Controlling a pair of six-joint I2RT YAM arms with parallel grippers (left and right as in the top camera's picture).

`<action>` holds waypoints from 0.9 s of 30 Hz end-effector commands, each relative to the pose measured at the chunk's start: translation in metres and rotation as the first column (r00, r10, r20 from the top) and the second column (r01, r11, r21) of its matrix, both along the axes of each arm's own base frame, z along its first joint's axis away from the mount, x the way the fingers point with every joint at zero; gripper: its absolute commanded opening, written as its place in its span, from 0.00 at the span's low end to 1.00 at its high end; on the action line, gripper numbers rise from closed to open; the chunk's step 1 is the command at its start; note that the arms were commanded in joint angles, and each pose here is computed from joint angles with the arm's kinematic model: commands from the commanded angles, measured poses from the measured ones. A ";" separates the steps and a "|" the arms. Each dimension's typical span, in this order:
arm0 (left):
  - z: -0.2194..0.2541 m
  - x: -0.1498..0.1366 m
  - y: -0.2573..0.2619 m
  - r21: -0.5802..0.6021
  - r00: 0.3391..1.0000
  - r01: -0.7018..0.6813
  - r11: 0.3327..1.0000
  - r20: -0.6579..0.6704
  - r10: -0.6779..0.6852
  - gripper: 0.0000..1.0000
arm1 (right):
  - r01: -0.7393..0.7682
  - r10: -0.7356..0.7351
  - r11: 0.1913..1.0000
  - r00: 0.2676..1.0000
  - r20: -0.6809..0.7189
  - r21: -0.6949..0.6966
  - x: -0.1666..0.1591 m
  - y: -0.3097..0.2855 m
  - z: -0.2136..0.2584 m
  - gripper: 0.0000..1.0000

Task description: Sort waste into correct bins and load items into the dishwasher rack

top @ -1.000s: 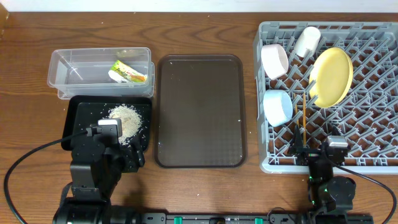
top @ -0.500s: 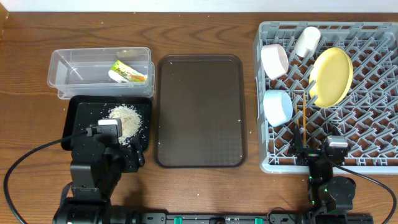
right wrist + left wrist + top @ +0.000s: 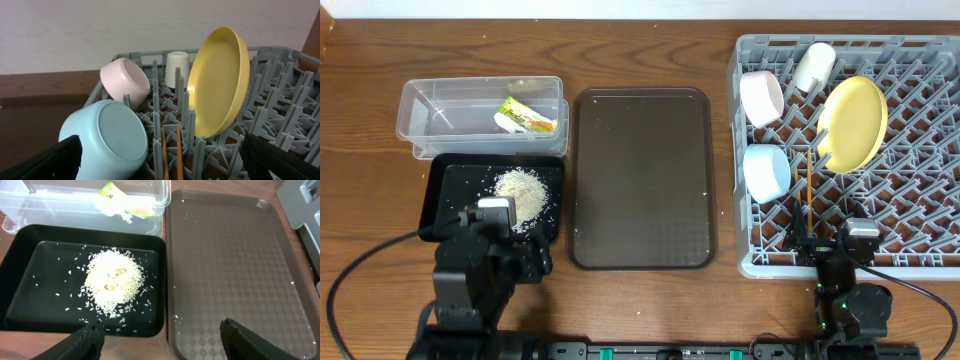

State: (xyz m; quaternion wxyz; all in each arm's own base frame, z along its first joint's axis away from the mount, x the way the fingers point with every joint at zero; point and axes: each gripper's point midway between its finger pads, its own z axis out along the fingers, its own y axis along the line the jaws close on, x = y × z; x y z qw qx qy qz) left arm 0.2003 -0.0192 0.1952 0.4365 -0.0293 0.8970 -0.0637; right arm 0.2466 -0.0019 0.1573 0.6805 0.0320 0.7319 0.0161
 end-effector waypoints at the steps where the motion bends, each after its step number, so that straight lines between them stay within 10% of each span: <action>1: -0.014 -0.007 0.004 0.008 1.000 -0.020 1.000 0.015 0.020 0.77 | -0.020 0.020 1.000 1.000 0.001 -0.004 0.000 0.004 0.000 0.99; 18: -0.033 0.047 0.010 0.017 0.819 -0.053 0.998 0.572 0.034 0.77 | -0.020 0.020 1.000 1.000 0.001 -0.004 0.000 0.004 0.000 0.99; 27: -0.058 0.044 0.011 0.117 0.872 -0.043 0.992 0.489 -0.020 0.77 | -0.020 0.020 1.000 1.000 0.001 -0.004 0.000 0.004 0.000 0.99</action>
